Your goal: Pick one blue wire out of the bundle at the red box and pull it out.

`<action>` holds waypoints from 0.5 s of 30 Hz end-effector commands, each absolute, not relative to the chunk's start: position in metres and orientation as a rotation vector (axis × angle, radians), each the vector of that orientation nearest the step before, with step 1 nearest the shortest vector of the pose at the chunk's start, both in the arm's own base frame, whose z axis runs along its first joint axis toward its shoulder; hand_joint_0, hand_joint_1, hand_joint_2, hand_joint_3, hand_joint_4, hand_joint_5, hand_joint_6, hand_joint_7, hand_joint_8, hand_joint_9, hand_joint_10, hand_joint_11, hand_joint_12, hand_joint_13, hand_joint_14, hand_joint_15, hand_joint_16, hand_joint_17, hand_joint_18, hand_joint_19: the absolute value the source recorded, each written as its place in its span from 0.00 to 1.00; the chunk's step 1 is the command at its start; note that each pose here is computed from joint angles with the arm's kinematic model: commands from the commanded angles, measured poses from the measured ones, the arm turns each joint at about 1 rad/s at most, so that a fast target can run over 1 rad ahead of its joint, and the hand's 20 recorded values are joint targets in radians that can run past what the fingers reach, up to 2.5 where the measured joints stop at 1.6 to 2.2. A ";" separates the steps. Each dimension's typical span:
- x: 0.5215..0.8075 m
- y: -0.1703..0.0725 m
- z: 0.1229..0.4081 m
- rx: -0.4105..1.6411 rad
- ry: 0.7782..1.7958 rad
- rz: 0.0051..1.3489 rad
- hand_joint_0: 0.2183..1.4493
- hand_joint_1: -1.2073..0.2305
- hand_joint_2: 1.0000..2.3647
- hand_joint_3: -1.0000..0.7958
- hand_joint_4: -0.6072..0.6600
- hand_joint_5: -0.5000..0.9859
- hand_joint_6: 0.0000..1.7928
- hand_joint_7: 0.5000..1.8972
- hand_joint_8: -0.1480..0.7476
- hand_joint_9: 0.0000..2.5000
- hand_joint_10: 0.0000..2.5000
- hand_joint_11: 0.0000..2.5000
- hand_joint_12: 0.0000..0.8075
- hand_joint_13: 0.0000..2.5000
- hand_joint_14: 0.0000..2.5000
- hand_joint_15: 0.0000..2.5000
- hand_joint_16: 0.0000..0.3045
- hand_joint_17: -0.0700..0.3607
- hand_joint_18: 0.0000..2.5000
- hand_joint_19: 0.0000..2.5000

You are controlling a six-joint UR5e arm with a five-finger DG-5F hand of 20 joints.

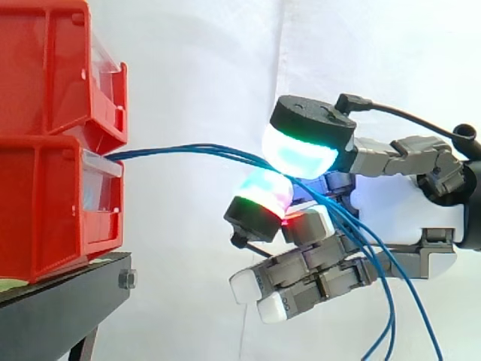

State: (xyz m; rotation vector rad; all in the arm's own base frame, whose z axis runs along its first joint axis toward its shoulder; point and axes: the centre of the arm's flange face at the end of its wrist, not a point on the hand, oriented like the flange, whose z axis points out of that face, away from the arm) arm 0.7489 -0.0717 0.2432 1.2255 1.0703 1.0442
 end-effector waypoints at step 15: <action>0.749 -0.072 0.242 1.224 1.073 1.041 0.42 0.18 0.01 0.37 0.59 0.21 0.49 0.65 0.49 0.40 0.01 0.38 0.47 0.26 0.01 0.15 0.19 0.47 0.23 0.12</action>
